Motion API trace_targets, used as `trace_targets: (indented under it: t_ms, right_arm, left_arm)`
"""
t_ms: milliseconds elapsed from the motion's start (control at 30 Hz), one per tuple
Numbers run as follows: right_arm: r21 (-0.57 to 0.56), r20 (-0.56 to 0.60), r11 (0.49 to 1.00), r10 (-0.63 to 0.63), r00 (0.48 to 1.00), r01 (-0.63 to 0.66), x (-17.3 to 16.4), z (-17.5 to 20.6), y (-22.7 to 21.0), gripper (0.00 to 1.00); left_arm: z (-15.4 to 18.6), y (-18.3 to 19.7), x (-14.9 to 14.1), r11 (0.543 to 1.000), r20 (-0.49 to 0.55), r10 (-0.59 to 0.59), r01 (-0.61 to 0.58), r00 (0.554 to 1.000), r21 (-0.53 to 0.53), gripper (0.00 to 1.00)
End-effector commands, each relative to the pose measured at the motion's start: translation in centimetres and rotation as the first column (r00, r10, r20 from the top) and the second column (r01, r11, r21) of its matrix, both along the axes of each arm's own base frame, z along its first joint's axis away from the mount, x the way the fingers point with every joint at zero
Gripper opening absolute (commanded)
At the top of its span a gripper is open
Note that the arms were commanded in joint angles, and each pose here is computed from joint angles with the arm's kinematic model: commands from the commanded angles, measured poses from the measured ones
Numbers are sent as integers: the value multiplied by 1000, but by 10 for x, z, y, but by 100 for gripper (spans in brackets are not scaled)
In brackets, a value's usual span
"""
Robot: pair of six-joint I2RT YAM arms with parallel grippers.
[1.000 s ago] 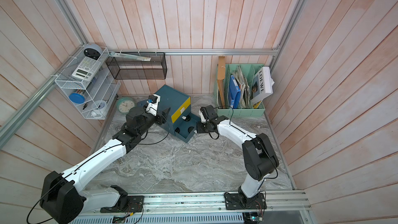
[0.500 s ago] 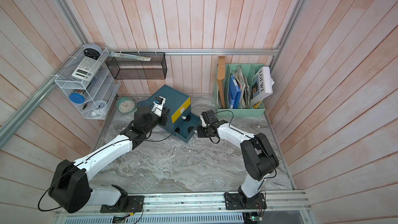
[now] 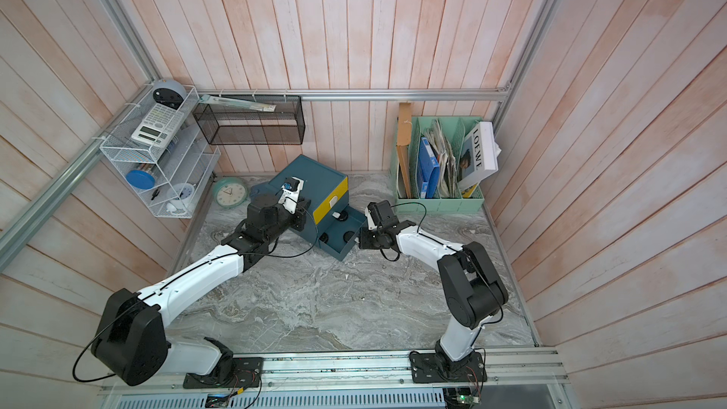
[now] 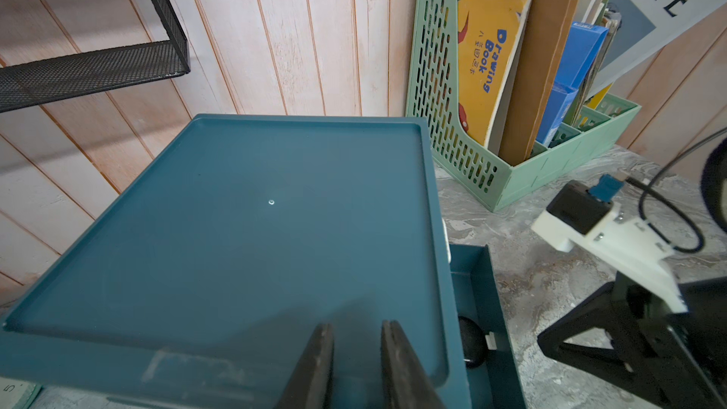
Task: Put the bluetooth earphones in the drawer according to color
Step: Close the drawer in the storage box.
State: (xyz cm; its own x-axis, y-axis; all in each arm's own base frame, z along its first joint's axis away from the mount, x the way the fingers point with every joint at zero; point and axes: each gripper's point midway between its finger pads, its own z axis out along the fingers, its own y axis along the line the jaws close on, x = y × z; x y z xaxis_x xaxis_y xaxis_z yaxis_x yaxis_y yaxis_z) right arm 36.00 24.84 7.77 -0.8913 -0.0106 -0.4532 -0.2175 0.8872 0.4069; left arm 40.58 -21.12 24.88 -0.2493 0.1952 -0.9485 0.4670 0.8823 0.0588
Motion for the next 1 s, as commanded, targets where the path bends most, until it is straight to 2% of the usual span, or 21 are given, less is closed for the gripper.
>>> trace_targets:
  t_ms: [0,133,967]
  right_arm:
    - [42,1,999,-5,1000,5,11,2,10,0]
    - [55,5,999,-3,1000,3,17,4,15,0]
    - [178,-27,984,17,999,-12,34,8,50,0]
  left_arm:
    - [-10,2,0,999,-38,-2,4,999,37,26]
    - [-8,7,-1,998,-26,11,-9,1000,62,26]
    - [-3,7,-5,998,-14,0,1,1000,62,26]
